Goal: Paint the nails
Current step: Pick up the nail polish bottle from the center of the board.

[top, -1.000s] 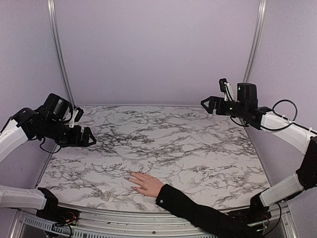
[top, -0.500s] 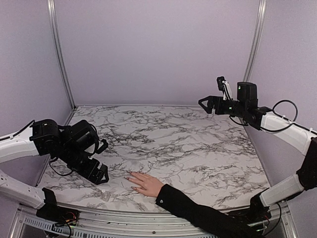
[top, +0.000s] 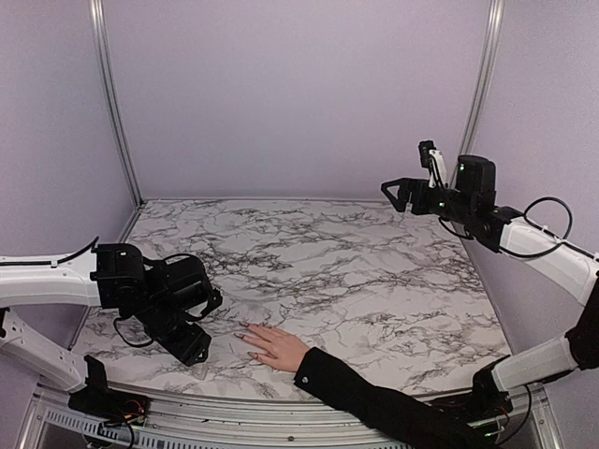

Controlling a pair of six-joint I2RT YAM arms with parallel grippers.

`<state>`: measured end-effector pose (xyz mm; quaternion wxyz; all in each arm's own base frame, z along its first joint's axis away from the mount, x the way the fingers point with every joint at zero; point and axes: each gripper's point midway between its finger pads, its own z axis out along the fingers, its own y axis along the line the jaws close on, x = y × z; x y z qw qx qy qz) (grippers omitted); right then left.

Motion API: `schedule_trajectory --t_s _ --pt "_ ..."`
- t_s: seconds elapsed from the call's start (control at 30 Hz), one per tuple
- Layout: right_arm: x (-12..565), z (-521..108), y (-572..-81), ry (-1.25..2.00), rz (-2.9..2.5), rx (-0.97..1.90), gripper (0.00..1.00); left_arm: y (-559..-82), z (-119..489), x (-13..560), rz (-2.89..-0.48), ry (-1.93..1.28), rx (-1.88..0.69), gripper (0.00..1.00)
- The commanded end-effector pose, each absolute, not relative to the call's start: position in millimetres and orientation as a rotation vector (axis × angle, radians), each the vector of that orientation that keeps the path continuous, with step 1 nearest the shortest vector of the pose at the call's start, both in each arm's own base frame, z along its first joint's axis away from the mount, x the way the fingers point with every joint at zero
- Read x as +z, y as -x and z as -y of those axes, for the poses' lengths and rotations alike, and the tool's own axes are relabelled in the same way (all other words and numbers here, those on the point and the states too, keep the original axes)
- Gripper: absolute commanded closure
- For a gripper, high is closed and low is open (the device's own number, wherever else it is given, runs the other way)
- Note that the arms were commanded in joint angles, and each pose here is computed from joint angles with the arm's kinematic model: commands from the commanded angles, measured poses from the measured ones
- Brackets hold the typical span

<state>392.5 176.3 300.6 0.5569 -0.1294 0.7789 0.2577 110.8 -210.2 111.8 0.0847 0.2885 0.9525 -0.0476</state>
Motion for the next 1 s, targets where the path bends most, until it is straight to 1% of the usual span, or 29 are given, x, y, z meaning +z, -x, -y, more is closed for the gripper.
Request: schedule_trajectory --t_s 0.0,0.2,0.37,0.67,0.87,0.97 --pt "316 -175 -389 0.311 -1.775 0.583 0.02 -111 212 103 -2.826 -0.899 -0.114 0.38" --pt "318 -179 -384 0.34 -1.765 0.607 0.02 -113 217 94 -2.825 -0.945 -0.087 0.47" --pt "320 -180 -377 0.359 -1.744 0.625 0.01 -111 215 83 -2.842 -0.979 -0.048 0.52" --pt "321 -186 -372 0.374 -1.737 0.671 0.01 -108 210 72 -2.859 -1.001 -0.014 0.71" --pt "313 -191 -370 0.396 -1.756 0.703 0.02 -107 210 67 -2.863 -1.003 -0.021 0.72" --pt "313 -192 -369 0.408 -1.753 0.712 0.01 -106 209 64 -2.869 -1.001 -0.024 0.75"
